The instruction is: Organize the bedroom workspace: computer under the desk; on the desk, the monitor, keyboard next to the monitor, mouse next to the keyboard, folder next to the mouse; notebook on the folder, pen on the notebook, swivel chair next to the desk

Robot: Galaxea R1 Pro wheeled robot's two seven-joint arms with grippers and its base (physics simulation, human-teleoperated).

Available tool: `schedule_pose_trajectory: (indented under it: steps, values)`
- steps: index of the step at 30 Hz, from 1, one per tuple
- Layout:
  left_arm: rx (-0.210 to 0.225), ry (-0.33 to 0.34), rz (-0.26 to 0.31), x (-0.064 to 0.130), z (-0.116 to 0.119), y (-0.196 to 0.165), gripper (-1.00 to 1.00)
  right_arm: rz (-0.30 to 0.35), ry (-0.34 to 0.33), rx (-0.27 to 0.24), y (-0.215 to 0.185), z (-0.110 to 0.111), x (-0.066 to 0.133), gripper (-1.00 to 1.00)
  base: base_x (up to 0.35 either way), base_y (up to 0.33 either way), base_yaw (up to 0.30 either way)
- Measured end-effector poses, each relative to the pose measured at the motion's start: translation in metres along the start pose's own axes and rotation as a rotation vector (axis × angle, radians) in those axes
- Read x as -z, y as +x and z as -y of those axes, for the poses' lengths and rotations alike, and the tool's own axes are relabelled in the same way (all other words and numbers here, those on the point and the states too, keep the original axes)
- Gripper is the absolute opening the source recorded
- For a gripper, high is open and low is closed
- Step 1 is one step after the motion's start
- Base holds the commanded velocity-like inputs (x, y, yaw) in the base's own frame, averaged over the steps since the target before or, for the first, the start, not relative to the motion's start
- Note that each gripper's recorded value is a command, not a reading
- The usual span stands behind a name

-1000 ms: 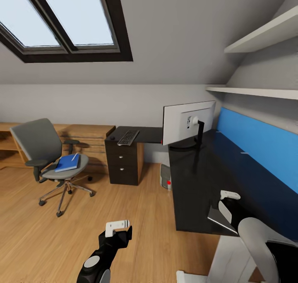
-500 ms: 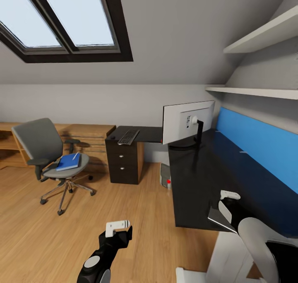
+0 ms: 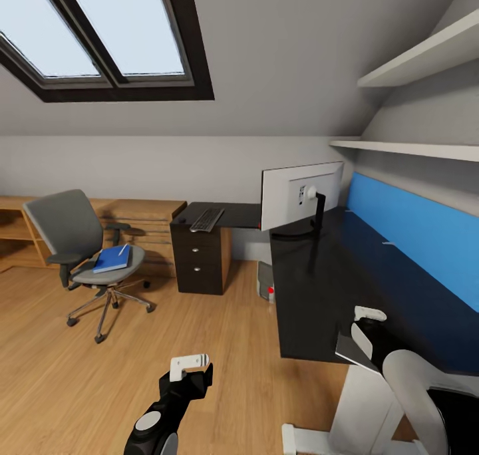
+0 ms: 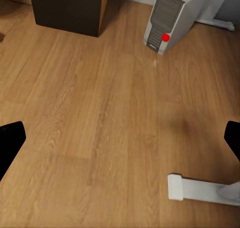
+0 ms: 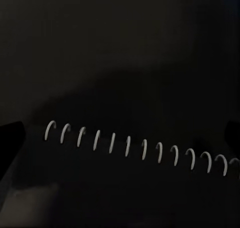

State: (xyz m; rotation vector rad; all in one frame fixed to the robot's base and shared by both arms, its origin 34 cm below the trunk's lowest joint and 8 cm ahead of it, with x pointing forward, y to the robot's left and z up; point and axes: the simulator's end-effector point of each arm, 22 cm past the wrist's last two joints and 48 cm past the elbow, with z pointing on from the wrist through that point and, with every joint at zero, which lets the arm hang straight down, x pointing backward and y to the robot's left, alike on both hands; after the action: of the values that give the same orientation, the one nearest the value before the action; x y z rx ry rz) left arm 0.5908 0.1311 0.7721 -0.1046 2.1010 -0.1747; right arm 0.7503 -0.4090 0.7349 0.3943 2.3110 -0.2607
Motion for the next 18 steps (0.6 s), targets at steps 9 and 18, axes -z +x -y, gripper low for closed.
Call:
schedule_pose_trajectory:
  steps: [9,18]
  values:
    - [0.000,0.000,-0.001,0.007,0.003,-0.014,1.00,0.102,-0.008,-0.024,-0.034,-0.004,0.012,1.00,0.000,0.000,0.000]
    - [0.000,0.001,-0.002,0.014,0.006,-0.027,1.00,0.127,-0.010,-0.031,-0.051,-0.003,0.022,1.00,0.000,0.000,0.000]
